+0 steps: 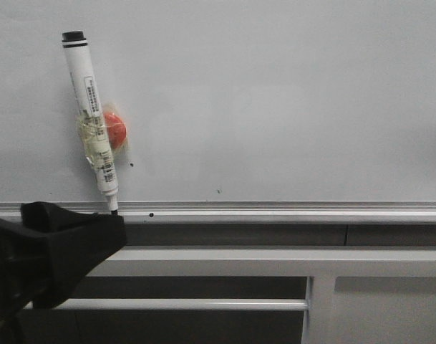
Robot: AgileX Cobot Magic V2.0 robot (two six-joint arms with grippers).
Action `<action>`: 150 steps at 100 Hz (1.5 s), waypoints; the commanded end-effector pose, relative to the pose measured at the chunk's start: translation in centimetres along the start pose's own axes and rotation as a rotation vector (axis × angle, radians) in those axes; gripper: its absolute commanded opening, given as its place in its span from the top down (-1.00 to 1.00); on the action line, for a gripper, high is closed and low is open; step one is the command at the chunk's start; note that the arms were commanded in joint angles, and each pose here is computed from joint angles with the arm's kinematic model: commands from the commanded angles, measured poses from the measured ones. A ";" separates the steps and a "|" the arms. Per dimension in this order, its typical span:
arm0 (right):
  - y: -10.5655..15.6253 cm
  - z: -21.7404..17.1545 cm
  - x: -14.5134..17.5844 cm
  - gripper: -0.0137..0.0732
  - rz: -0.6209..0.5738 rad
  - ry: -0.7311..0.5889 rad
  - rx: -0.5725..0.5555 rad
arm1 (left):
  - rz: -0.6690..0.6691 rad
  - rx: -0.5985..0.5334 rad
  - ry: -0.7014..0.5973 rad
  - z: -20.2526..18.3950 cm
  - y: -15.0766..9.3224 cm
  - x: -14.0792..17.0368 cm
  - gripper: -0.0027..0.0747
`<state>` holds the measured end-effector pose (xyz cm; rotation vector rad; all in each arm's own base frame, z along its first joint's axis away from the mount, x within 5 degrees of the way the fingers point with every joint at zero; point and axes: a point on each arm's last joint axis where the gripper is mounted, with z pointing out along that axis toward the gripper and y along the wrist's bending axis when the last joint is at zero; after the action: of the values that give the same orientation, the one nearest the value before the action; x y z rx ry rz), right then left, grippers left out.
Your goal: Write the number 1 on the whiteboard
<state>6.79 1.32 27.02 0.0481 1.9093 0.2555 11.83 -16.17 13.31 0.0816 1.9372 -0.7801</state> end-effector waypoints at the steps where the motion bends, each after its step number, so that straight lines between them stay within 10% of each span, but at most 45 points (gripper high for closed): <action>1: 0.3 -0.2 -1.9 0.83 -0.015 -0.101 -0.010 | -0.040 0.137 -0.258 0.1 -1.9 -2.6 -0.01; 137: 0.3 -0.1 -1.9 0.83 -0.015 -0.103 -0.012 | -0.085 0.083 -0.393 1.0 -3.2 -4.8 0.00; 150: 0.3 -0.1 -1.9 0.83 -0.015 -0.103 -0.012 | -0.094 0.061 -0.401 1.0 -3.0 -4.9 0.63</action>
<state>6.91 1.36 27.08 0.0424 1.9037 0.2600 13.52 -17.90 15.36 -0.0690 1.8335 -0.7822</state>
